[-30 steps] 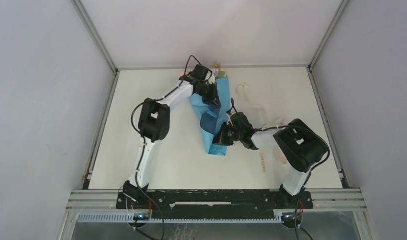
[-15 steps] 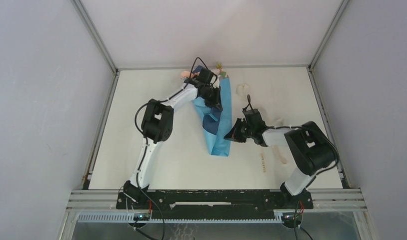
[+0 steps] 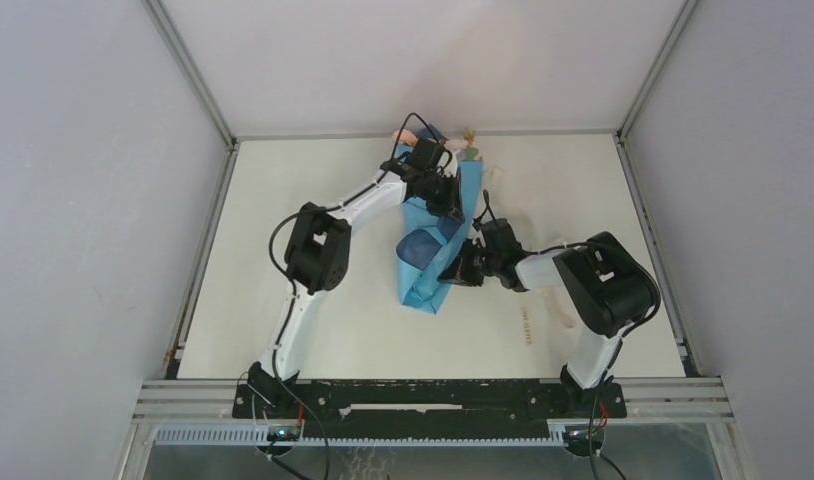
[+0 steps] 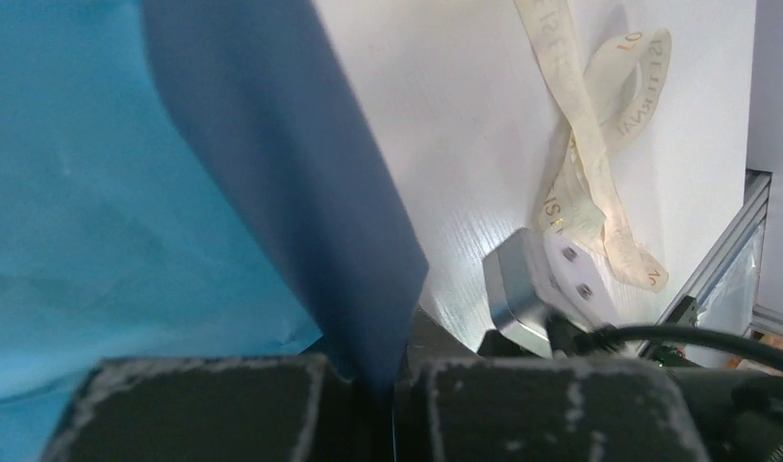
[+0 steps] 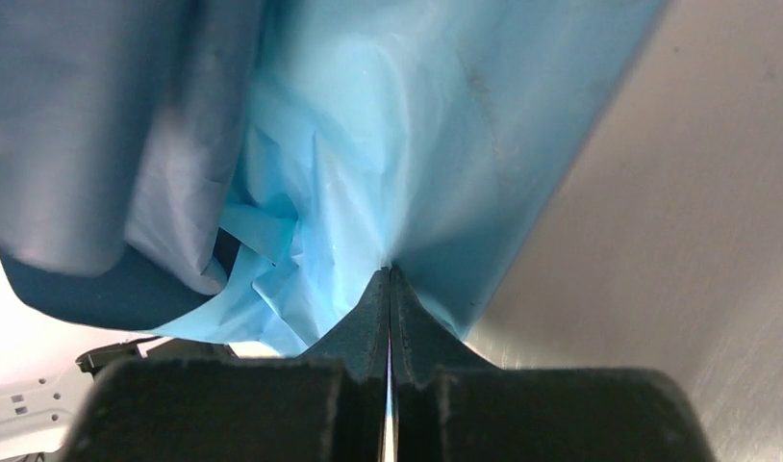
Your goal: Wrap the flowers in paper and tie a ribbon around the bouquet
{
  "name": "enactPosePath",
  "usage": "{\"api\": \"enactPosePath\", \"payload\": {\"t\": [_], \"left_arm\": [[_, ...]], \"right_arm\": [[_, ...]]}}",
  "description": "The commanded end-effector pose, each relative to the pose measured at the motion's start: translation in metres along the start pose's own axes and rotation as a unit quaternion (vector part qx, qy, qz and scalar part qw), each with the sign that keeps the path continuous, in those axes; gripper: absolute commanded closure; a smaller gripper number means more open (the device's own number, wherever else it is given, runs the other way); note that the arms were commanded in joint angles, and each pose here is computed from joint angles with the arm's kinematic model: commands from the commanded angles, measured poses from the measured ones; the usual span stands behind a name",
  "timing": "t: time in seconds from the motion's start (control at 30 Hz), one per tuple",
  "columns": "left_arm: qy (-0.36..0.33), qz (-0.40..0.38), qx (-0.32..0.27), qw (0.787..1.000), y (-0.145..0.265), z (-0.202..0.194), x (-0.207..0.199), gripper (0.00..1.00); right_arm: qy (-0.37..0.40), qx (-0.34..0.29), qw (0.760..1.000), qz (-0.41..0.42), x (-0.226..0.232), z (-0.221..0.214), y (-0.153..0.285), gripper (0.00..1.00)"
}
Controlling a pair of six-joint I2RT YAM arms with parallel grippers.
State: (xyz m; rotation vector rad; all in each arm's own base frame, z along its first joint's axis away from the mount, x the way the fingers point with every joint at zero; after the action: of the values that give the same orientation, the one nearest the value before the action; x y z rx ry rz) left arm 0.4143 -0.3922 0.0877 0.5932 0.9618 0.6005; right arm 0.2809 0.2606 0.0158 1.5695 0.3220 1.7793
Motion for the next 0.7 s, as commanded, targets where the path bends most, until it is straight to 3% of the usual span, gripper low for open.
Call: {"api": "enactPosePath", "payload": {"t": [0.0,0.23,0.37,0.5,0.6,0.67], "left_arm": [[0.021,0.008,0.015,1.0,-0.022,-0.011,0.01,0.96],[0.028,0.016,0.017,0.999,-0.031,-0.014,0.018,0.9],[0.022,0.011,0.009,1.0,-0.028,-0.009,0.014,0.73],[0.019,0.005,0.003,1.0,-0.025,-0.005,0.011,0.5],[0.019,0.003,0.004,1.0,-0.024,-0.005,0.008,0.38],[0.015,0.004,0.002,1.0,-0.023,-0.004,0.008,0.35]], "right_arm": [[0.013,-0.014,0.999,-0.026,-0.002,-0.001,0.012,0.98],[0.037,-0.09,0.995,-0.028,0.018,0.032,0.046,0.8],[0.045,-0.128,0.991,-0.022,0.025,0.053,0.054,0.56],[0.051,-0.14,0.989,-0.016,0.032,0.07,0.045,0.37],[0.052,-0.147,0.988,-0.018,0.033,0.083,0.039,0.35],[0.052,-0.151,0.987,-0.02,0.032,0.09,0.036,0.34]]}}
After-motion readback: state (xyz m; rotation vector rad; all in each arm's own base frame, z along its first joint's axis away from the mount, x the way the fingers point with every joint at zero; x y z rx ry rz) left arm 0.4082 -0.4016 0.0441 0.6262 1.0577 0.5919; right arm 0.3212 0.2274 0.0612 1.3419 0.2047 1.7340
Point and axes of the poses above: each gripper's point midway between its finger pads, its own y axis back along the fingers, its own x axis along the line the jaws close on, z = x × y, the point moved 1 cm from there along y, back along the fingers
